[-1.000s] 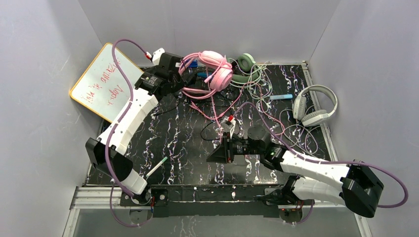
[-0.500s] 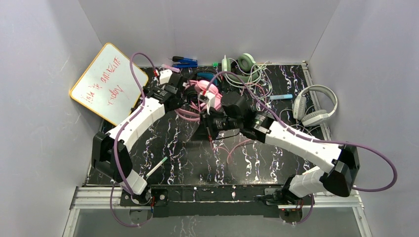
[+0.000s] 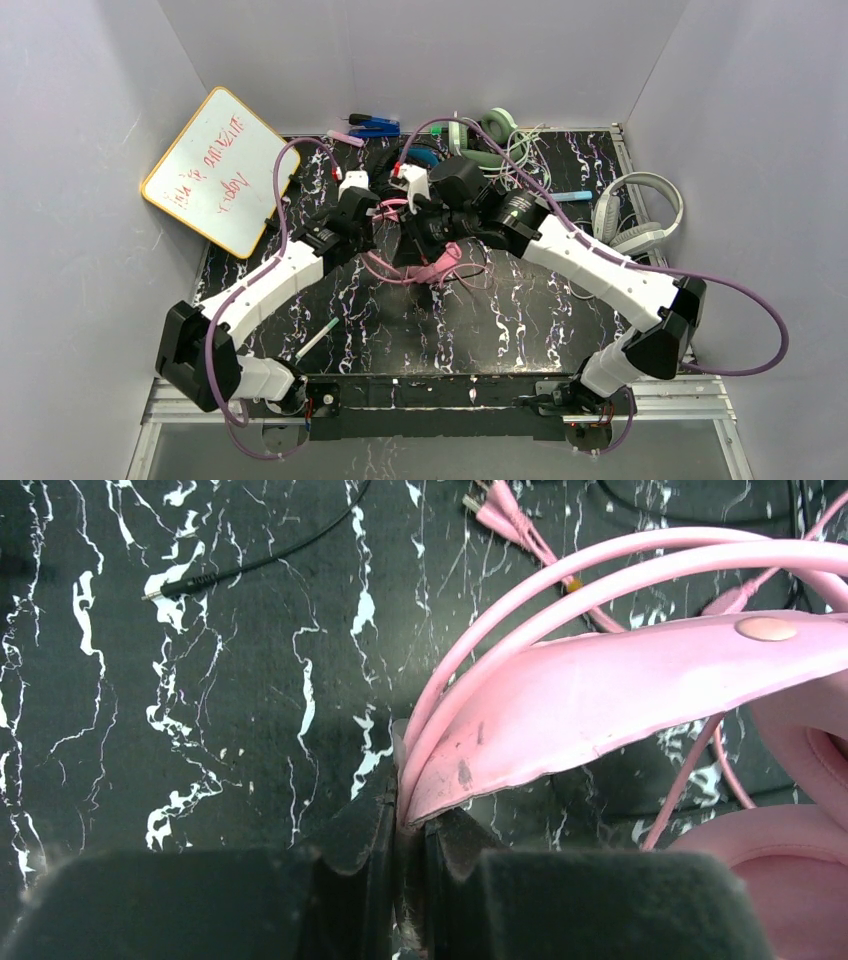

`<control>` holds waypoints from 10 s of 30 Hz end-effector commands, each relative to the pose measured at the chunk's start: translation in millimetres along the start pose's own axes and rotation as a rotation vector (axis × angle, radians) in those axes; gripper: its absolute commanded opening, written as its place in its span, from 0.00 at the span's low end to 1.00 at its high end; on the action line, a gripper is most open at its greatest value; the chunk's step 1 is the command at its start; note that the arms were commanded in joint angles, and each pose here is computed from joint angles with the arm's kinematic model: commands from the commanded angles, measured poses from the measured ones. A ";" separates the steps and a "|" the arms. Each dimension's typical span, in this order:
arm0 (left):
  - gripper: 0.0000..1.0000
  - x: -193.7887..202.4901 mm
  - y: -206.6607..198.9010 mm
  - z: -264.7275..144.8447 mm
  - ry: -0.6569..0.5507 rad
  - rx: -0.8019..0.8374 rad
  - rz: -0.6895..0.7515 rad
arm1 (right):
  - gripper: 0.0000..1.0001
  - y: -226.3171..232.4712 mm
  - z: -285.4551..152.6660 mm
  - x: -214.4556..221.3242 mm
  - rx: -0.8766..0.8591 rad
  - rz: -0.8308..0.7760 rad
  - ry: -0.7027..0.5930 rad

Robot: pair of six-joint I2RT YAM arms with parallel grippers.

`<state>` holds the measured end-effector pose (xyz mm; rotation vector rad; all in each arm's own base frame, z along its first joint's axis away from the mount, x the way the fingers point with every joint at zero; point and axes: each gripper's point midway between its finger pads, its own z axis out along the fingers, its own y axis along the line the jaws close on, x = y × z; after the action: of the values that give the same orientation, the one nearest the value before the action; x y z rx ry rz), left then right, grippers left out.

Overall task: Wrap the headphones
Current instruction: Wrap the headphones cable around the headphones.

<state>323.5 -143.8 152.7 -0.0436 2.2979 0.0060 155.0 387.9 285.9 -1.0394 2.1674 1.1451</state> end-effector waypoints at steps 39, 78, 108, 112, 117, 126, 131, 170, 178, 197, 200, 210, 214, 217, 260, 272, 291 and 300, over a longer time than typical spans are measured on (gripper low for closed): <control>0.00 -26.7 -73.2 -191.4 0.054 0.677 0.004 | 0.17 -150.2 -55.6 18.5 0.279 0.066 -0.192; 0.00 -169.6 -80.1 -293.3 -0.156 0.775 -0.485 | 0.99 -144.6 -87.1 16.6 0.312 -0.147 -0.640; 0.00 -204.2 -44.1 -257.3 -0.321 0.488 -0.613 | 0.01 -70.6 3.7 81.2 -0.231 -0.025 -0.375; 0.00 -229.1 -39.2 -250.6 -0.410 0.415 -0.591 | 0.01 -33.0 -8.3 103.4 -0.297 -0.009 -0.364; 0.00 -246.7 -27.9 -232.7 -0.478 0.259 -0.489 | 0.01 -13.8 -27.8 111.6 -0.296 0.006 -0.399; 0.00 -250.8 -9.0 -217.2 -0.530 0.106 -0.434 | 0.01 -25.2 -31.1 128.0 -0.207 0.018 -0.335; 0.00 -245.5 -0.3 -201.2 -0.546 0.015 -0.390 | 0.01 -4.7 -32.9 121.5 -0.306 0.032 -0.282; 0.00 -52.3 1.0 -67.6 -0.104 -0.035 0.538 | 0.08 -94.3 -87.1 -24.7 0.589 -0.049 -0.182; 0.00 -45.0 -17.8 -88.8 -0.027 0.119 0.619 | 0.14 -117.5 -92.8 -21.3 0.711 -0.067 -0.177; 0.00 -30.4 -26.0 -130.7 -0.007 0.311 0.608 | 0.25 -141.1 -81.6 -13.3 0.683 0.000 -0.132; 0.00 -26.8 -32.7 -140.5 -0.001 0.377 0.585 | 0.26 -144.0 -77.4 -13.4 0.621 0.038 -0.152; 0.00 2.0 -43.6 -135.7 0.102 0.447 0.546 | 0.24 -130.6 -83.0 -27.0 0.521 0.027 -0.200; 0.00 4.1 -48.6 -134.1 0.116 0.460 0.532 | 0.24 -143.6 -85.2 -23.4 0.552 0.065 -0.174; 0.00 9.3 -51.4 -130.6 0.136 0.463 0.520 | 0.24 -145.9 -78.2 -15.9 0.526 0.089 -0.150; 0.00 -41.8 -72.0 -229.4 0.125 0.536 0.036 | 0.23 -150.3 -61.3 32.3 0.228 0.092 -0.375; 0.00 -97.1 -92.2 -282.7 0.081 0.663 -0.145 | 0.22 -128.2 -49.5 -4.3 0.027 -0.064 -0.542; 0.00 -174.7 -109.7 -289.4 -0.120 0.667 -0.438 | 0.24 -124.4 -15.0 71.9 -0.142 0.041 -0.476; 0.00 -203.6 -91.7 -225.2 -0.094 0.577 -0.492 | 0.23 -99.8 -17.5 112.4 -0.195 0.095 -0.433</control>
<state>250.5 -248.3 430.1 -0.1635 2.1652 -0.7778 184.4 293.3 147.4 -0.6615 1.8971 1.4436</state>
